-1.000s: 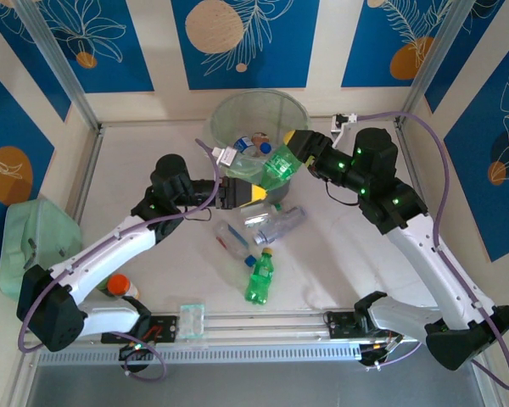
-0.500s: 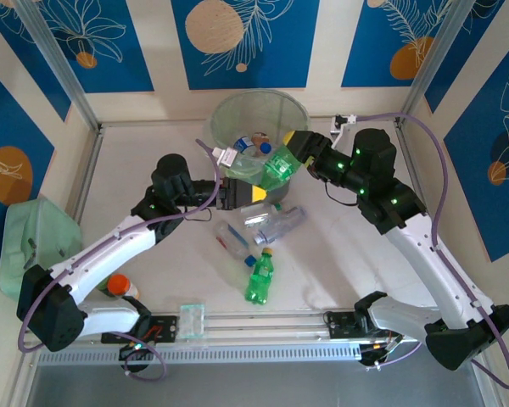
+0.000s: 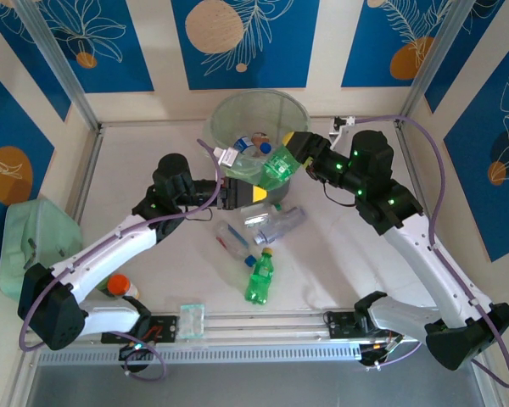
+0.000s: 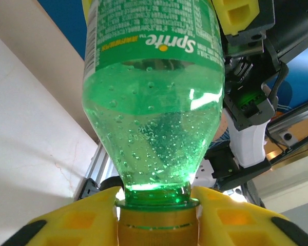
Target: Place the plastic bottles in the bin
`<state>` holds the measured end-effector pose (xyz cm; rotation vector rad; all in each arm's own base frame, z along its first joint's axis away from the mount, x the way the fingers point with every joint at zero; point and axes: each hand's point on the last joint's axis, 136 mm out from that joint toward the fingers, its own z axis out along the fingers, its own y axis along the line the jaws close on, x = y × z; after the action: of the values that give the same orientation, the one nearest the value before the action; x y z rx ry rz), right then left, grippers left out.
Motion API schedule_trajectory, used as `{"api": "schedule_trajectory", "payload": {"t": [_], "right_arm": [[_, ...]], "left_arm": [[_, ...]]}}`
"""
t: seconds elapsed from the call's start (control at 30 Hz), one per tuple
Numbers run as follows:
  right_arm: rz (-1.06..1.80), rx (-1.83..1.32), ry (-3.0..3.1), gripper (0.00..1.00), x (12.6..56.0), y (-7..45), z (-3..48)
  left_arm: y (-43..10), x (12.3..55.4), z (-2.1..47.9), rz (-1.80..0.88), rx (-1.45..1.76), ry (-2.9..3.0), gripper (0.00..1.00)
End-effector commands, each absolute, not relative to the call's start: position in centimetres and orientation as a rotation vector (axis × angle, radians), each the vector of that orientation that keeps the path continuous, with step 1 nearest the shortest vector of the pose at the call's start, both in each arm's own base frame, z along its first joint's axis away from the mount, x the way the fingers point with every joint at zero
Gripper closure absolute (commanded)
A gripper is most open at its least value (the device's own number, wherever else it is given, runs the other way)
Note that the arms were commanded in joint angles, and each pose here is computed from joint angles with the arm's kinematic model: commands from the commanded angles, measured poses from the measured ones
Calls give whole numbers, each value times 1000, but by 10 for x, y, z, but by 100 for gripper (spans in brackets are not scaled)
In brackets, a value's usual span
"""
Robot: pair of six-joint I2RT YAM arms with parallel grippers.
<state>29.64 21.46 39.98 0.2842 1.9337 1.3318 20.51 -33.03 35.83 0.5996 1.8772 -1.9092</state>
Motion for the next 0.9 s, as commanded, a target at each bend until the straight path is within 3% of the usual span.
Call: {"api": "schedule_trajectory", "payload": {"t": [0.0, 0.13, 0.2, 0.27, 0.33, 0.57, 0.87], "right_arm": [[1377, 259, 1943, 48, 291, 224, 399], [1361, 265, 1946, 44, 290, 221, 399], [1332, 281, 1961, 29, 290, 217, 397], [1248, 319, 1992, 8, 291, 204, 394], [1127, 392, 2035, 0, 293, 182, 388], [909, 611, 2128, 1, 282, 109, 361], [931, 722, 2214, 0, 258, 98, 312]], "left_arm": [[-334, 205, 373, -1892, 646, 1820, 73], [-332, 210, 370, -1804, 650, 1849, 81], [-329, 214, 369, -1722, 647, 1868, 83], [-323, 220, 368, -1623, 645, 1894, 85], [-316, 227, 370, -1524, 636, 1910, 86], [-284, 278, 384, -1093, 533, 1972, 86], [-272, 365, 390, -581, 600, 2012, 88]]}}
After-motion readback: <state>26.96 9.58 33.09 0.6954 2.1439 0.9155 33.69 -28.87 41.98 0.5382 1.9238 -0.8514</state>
